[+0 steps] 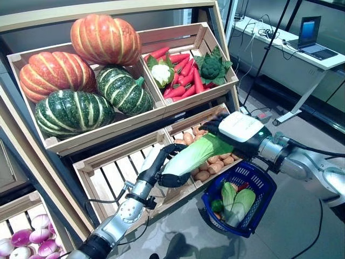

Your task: Put vegetables into the basket

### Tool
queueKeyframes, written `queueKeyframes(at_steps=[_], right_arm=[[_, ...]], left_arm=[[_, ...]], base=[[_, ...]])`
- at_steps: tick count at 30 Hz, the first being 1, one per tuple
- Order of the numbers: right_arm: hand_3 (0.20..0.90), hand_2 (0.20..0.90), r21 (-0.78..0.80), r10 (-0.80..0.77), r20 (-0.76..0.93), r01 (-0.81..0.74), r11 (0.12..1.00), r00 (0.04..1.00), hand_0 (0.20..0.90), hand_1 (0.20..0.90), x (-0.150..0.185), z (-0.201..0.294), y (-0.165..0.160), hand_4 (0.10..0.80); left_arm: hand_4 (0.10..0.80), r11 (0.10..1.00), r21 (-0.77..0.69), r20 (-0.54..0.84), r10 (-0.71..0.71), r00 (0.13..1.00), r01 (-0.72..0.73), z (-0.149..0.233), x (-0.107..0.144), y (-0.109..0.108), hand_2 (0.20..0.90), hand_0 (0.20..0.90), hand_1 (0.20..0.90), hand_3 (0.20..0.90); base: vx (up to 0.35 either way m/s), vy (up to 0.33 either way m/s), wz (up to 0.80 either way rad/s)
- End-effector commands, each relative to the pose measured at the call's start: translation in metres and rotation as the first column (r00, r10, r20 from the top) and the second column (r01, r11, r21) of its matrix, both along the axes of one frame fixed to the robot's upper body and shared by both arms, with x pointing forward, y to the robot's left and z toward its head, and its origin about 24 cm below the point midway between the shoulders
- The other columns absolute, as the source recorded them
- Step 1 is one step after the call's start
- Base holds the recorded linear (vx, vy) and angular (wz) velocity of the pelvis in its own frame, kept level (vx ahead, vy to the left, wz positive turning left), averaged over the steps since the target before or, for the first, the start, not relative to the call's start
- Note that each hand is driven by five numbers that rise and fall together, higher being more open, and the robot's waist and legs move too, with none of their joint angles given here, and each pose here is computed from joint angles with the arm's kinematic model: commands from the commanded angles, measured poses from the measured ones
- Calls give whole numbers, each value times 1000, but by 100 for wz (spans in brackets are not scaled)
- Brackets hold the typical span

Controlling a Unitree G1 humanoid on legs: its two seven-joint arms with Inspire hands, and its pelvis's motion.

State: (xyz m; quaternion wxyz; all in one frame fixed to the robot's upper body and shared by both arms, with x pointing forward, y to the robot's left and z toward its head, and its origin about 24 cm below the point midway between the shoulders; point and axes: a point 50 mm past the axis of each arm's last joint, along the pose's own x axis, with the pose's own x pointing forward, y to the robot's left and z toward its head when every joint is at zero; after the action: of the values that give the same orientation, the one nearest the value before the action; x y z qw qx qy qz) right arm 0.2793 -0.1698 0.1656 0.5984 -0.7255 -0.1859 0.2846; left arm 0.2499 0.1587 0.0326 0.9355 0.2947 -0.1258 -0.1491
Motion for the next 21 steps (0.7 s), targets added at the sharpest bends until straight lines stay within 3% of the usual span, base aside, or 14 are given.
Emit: queueKeyframes(at_steps=[1, 8, 21], right_arm=[[900, 900, 153, 83, -92, -68, 986, 992, 900, 900, 6, 5, 26, 800], [900, 900, 231, 89, -380, 2, 973, 921, 900, 900, 8, -22, 33, 800], [900, 900, 339, 186, -409, -41, 940, 893, 900, 900, 16, -23, 59, 800]], left_arm=[[400, 966, -179, 351, -117, 929, 189, 76, 25, -36, 300, 300, 300, 300], [400, 963, -170, 359, -139, 923, 211, 78, 23, -40, 300, 300, 300, 300], [400, 958, -159, 355, -171, 919, 240, 75, 26, -51, 300, 300, 300, 300]], base=[[0, 0, 0], [0, 0, 0], [0, 0, 0]])
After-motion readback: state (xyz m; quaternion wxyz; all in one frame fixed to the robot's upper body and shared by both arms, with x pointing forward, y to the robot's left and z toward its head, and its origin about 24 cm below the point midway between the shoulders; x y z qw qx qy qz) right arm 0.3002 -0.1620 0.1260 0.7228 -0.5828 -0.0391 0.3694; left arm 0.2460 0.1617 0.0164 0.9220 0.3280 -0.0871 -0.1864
